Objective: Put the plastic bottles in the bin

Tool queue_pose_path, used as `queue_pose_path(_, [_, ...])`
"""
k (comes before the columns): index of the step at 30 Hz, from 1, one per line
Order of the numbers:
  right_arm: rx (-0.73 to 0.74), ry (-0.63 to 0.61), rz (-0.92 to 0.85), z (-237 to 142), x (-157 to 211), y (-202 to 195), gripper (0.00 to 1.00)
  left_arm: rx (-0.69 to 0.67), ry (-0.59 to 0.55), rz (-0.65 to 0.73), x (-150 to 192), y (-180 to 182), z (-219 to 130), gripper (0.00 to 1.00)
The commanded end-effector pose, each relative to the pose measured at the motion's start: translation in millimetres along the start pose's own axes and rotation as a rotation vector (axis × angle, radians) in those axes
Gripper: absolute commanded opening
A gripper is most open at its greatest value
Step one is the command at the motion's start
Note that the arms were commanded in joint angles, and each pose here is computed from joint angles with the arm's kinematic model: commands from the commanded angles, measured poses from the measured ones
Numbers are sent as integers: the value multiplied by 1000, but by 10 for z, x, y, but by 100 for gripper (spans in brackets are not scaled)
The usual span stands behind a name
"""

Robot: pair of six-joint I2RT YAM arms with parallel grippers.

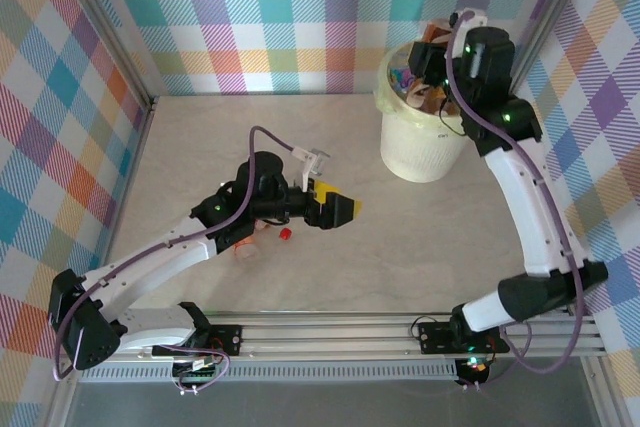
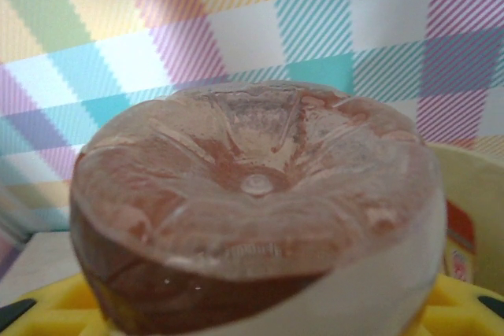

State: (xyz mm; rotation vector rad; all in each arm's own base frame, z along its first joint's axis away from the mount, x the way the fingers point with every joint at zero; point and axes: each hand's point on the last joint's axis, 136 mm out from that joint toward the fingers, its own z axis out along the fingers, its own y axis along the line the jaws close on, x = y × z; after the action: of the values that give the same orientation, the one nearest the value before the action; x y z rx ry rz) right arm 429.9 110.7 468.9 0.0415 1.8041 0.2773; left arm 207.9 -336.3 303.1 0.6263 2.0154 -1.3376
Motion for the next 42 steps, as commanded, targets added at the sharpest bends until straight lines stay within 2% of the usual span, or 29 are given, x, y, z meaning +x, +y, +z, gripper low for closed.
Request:
queue_pose_path(1, [122,29,-84,163,4,-229,52,-26,-4,52,39,-53,-138,100])
queue_pose_path(7, [185,144,-109,569,133,-493,52,-219,14,93,132,198,-399,100])
queue_pose_path(14, [240,293,-115,935,451,-730,52,-335,-28,116,158,281,-750,100])
queue_pose_path(20, [221,359,-100,1092,638,-781,55,-422,-49,127,225,405,-942,100])
queue_pose_path(24, [217,382,-86,1134,702,-802,58,-446,-47,121,242,449,-967,100])
queue_pose_path(28, [224,387,-83,1134,715,-820,68,-471,-48,104,270,508,-982,100])
queue_pose_path(35, [216,339,-88,1026,511,-779,79,-537,-60,89,264,586,-1085,100])
queue_pose_path(42, [180,311,-85,823,356,-684,84,-600,-61,56,236,692,-1118,100])
